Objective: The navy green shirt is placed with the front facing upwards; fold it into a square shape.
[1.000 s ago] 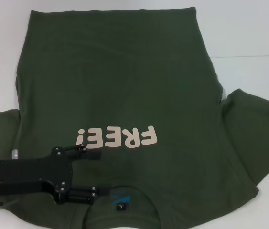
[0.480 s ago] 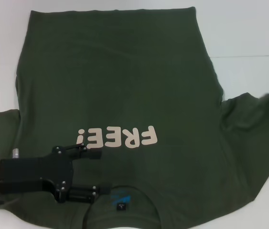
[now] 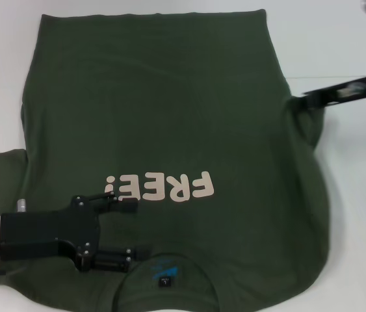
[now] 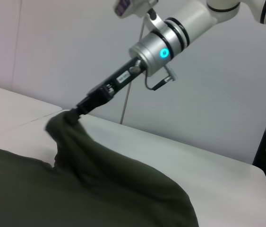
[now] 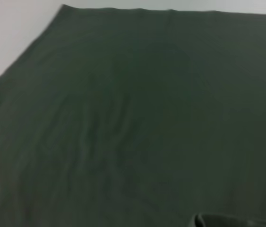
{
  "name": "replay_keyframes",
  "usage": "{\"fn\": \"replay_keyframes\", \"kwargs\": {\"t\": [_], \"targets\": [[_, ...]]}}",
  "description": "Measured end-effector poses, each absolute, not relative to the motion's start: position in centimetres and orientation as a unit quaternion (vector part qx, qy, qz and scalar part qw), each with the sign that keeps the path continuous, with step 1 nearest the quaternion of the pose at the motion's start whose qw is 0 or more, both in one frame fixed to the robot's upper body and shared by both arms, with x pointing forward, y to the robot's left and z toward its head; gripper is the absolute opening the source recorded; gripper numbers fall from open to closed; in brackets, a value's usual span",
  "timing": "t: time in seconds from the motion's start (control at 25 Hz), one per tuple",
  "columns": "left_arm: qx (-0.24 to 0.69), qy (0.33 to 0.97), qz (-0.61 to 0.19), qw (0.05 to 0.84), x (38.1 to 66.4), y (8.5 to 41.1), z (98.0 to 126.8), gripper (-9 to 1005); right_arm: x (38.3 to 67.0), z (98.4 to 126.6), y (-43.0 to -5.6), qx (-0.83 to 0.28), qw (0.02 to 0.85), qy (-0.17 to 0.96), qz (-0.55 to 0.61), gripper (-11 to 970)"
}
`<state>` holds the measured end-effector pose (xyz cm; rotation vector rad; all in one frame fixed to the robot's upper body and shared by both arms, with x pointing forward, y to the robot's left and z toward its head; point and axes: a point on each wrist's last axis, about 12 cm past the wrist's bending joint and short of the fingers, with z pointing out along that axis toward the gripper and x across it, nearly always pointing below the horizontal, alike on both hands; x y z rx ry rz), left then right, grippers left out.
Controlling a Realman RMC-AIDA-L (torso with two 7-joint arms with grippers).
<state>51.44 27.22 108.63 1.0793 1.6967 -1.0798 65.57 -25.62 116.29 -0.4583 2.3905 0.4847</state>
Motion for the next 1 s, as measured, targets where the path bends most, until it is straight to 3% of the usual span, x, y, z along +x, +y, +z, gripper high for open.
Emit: {"fn": "replay_keyframes", "kwargs": {"t": [0.32,0.88,1.0], "targets": [[0.427,0.677,-0.428,0.42,51.5,27.4,108.7,934,66.3,114.3,-20.6,-0.214,0.324,0.902,0.19,99],[0.424,0.685,-0.418,0.42,51.7,27.5,108.5,934,65.4,112.9,-20.4,-0.247,0.328,0.893,0.184,153],[0.423,0.685,-0.418,0.421,51.7,27.5,108.5,934,65.3,113.2,-20.9,-0.242,0.343,0.888,0.19,218]]}}
